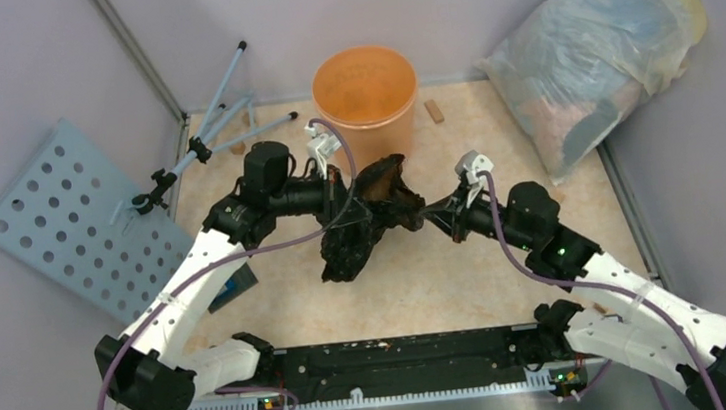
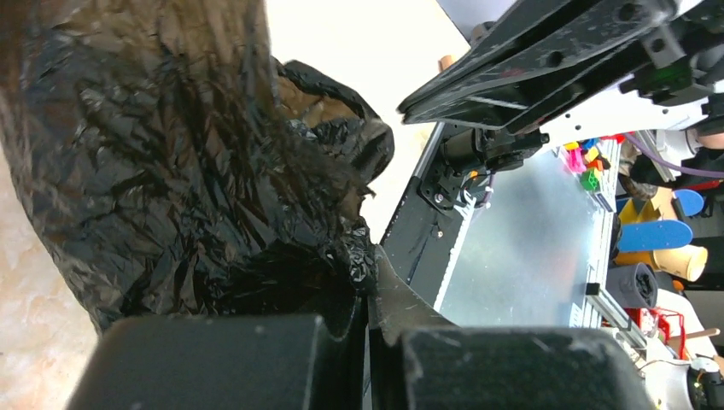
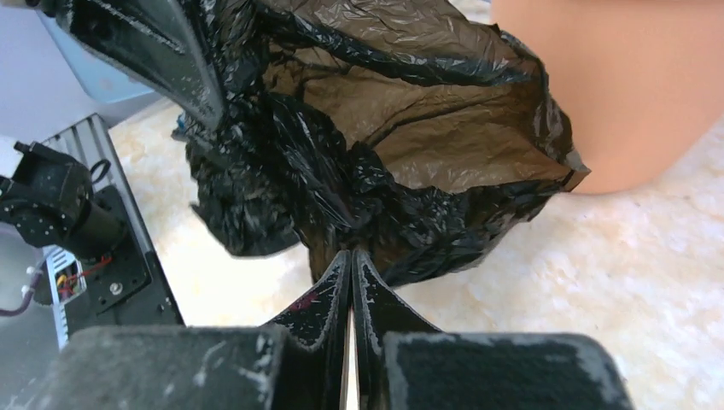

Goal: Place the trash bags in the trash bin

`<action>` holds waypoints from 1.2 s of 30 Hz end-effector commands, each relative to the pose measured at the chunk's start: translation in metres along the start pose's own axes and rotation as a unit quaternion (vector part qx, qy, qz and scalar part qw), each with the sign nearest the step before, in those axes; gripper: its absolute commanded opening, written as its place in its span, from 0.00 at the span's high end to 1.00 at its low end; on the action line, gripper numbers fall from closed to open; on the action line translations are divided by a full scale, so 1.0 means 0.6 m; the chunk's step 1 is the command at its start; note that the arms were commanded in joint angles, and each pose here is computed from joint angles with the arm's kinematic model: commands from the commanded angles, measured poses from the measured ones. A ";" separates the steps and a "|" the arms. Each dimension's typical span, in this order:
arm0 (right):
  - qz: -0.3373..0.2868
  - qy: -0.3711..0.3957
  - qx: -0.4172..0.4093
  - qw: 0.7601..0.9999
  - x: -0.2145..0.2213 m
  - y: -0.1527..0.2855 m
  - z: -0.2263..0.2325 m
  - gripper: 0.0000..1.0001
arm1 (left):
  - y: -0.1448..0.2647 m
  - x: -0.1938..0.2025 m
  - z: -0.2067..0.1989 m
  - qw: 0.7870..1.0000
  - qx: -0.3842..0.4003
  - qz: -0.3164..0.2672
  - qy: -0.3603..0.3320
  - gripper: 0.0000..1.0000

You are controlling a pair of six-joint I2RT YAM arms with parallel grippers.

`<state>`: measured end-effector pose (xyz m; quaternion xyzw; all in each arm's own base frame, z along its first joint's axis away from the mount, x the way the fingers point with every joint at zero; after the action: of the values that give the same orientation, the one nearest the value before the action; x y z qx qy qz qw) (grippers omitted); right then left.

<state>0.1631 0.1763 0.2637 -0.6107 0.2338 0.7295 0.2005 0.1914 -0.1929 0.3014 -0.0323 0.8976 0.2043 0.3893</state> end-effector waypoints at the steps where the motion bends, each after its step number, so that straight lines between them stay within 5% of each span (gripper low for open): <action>1: -0.061 0.015 -0.042 0.997 -0.032 -0.031 0.010 1.00 | 0.013 -0.017 -0.022 0.999 0.028 0.001 -0.037 1.00; 12: -0.029 0.007 -0.059 0.998 -0.019 -0.075 0.014 0.98 | 0.021 -0.018 -0.031 0.998 0.043 0.016 -0.053 1.00; 25: -0.062 -0.006 0.056 0.997 -0.093 -0.059 -0.009 1.00 | 0.022 -0.007 -0.031 0.996 0.052 0.037 -0.058 1.00; 36: 0.015 -0.019 -0.052 0.998 -0.033 -0.142 0.006 1.00 | 0.037 0.000 -0.050 0.993 0.072 0.042 -0.086 1.00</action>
<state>0.2148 0.2305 0.2680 -0.5912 0.2526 0.7426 0.1875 0.1741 -0.1858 0.3069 0.0468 0.8884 0.1889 0.4158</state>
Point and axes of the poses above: each gripper's point midway between its finger pads, its own y axis back along the fingers, its own z axis along the line the jaws close on, x = y × z, the point moved 8 cm from there along y, back along the fingers, and after that the axes turned 1 degree about y, right-handed, at the moved point
